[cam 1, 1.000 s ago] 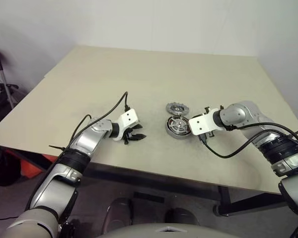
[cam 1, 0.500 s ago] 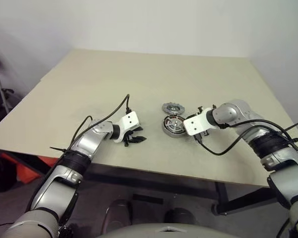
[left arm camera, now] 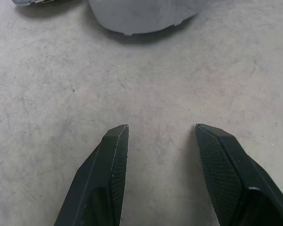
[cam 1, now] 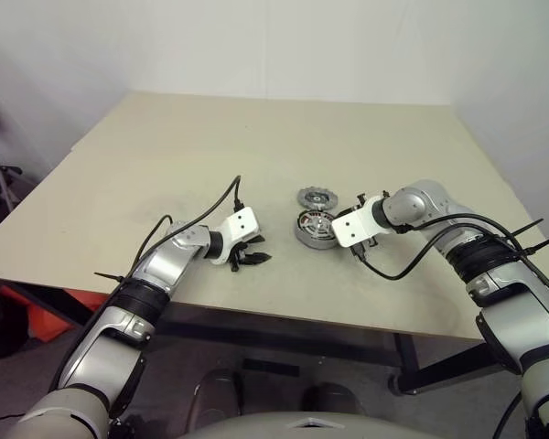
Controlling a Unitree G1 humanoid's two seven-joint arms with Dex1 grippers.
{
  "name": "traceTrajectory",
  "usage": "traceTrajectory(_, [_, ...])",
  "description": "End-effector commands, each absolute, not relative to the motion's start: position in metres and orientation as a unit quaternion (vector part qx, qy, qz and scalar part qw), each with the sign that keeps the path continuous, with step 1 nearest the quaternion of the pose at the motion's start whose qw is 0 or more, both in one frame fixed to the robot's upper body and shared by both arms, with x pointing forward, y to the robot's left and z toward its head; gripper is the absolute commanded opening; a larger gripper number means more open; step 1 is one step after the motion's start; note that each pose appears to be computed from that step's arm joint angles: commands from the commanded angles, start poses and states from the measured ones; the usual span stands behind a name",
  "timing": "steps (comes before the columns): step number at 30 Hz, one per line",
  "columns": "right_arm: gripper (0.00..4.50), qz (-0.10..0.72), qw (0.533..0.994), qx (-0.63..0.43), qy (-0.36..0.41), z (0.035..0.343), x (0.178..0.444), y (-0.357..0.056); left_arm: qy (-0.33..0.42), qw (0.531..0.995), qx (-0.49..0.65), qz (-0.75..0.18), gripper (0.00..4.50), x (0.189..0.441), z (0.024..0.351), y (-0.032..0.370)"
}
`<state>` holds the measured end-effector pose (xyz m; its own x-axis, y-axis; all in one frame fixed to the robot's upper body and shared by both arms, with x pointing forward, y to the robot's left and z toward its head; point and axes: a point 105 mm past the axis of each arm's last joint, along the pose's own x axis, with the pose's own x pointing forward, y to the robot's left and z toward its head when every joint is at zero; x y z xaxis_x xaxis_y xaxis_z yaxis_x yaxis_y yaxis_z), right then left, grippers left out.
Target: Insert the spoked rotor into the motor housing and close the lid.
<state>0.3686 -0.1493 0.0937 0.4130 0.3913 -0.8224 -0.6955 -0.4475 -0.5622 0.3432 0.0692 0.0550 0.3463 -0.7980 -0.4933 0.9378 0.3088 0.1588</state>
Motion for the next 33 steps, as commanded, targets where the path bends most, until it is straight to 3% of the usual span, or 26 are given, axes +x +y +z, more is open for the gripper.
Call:
traceTrajectory(1, [1.90, 0.540, 0.511, -0.664, 0.077, 0.106, 0.366, -0.131, 0.155, 0.798, 0.218, -0.540, 2.40, 0.347, 0.059, 0.070])
traceTrajectory(4, [1.73, 0.546, 0.503, -0.663, 0.095, 0.094, 0.365, -0.135, 0.154, 0.798, 0.219, -0.540, 2.40, 0.348, 0.060, 0.069])
traceTrajectory(9, [0.47, 0.561, 0.497, -0.656, 0.091, 0.091, 0.354, -0.132, 0.151, 0.800, 0.220, -0.538, 2.40, 0.348, 0.062, 0.069])
traceTrajectory(17, [0.47, 0.605, 0.520, -0.600, 0.061, 0.107, 0.328, -0.097, 0.153, 0.802, 0.223, -0.532, 2.40, 0.346, 0.059, 0.072])
traceTrajectory(28, [0.47, 0.594, 0.551, -0.584, 0.054, 0.115, 0.339, -0.081, 0.157, 0.805, 0.223, -0.527, 2.40, 0.346, 0.057, 0.075])
traceTrajectory(33, [0.47, 0.574, 0.598, -0.556, 0.064, 0.114, 0.354, -0.078, 0.159, 0.807, 0.223, -0.522, 2.40, 0.347, 0.057, 0.077])
